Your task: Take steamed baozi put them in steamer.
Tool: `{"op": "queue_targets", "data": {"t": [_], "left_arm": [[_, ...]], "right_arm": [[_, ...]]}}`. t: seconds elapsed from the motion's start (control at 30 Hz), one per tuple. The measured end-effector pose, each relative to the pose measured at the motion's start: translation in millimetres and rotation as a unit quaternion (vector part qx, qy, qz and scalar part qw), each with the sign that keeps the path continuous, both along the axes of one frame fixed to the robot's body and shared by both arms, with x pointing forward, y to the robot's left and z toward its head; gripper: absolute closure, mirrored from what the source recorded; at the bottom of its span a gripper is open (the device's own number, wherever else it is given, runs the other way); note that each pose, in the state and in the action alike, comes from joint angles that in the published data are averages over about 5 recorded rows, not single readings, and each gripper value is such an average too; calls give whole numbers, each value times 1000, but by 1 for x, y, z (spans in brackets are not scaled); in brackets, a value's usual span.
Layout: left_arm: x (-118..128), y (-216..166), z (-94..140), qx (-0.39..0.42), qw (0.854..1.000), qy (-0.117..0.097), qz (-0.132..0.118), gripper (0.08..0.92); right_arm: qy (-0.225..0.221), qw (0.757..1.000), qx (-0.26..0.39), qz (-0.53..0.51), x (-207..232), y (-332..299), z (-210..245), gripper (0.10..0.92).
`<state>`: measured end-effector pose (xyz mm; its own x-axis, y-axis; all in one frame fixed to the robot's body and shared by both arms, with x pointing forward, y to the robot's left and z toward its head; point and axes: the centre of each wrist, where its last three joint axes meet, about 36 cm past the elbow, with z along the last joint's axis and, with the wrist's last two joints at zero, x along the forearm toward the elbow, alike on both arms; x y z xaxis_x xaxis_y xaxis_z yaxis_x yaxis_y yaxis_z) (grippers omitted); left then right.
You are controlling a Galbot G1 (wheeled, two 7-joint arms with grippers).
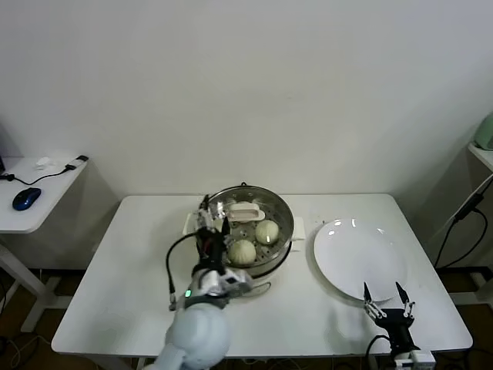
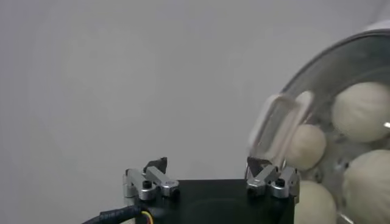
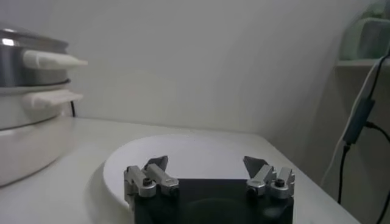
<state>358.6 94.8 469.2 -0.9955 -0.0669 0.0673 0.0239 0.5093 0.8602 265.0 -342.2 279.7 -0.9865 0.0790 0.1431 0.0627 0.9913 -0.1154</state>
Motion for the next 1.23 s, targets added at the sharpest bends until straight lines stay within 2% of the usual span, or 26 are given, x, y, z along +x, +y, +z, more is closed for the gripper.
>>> {"op": "queue_targets", "data": {"t": [0.13, 0.2, 0.3, 0.4, 0.6, 0.8, 1.03, 1.23], "left_arm": [[1, 45, 1, -90, 995, 27, 40, 177], [1, 70, -2, -133, 989, 38, 52, 177], [-2, 106, -12, -195, 978, 50, 51, 177], [-6, 134, -31, -261, 963, 55, 31, 177], [-13, 173, -77, -370, 928, 44, 5, 177], [-22, 194, -114, -435, 900, 31, 13, 177], [-33, 207, -137, -473, 880, 17, 25, 177], [-39, 213, -146, -487, 873, 10, 31, 177]], "right_arm": [[-13, 1000, 4, -1, 3, 2, 4, 200], [-17, 1000, 6, 0, 4, 3, 5, 200], [-20, 1000, 8, 0, 6, 4, 5, 200], [-20, 1000, 10, 0, 8, 5, 5, 200], [-13, 1000, 14, 2, 8, 6, 1, 200], [-10, 1000, 16, 2, 9, 5, -1, 200], [-8, 1000, 21, 3, 9, 6, -2, 200], [-8, 1000, 23, 4, 9, 7, -2, 200]]}}
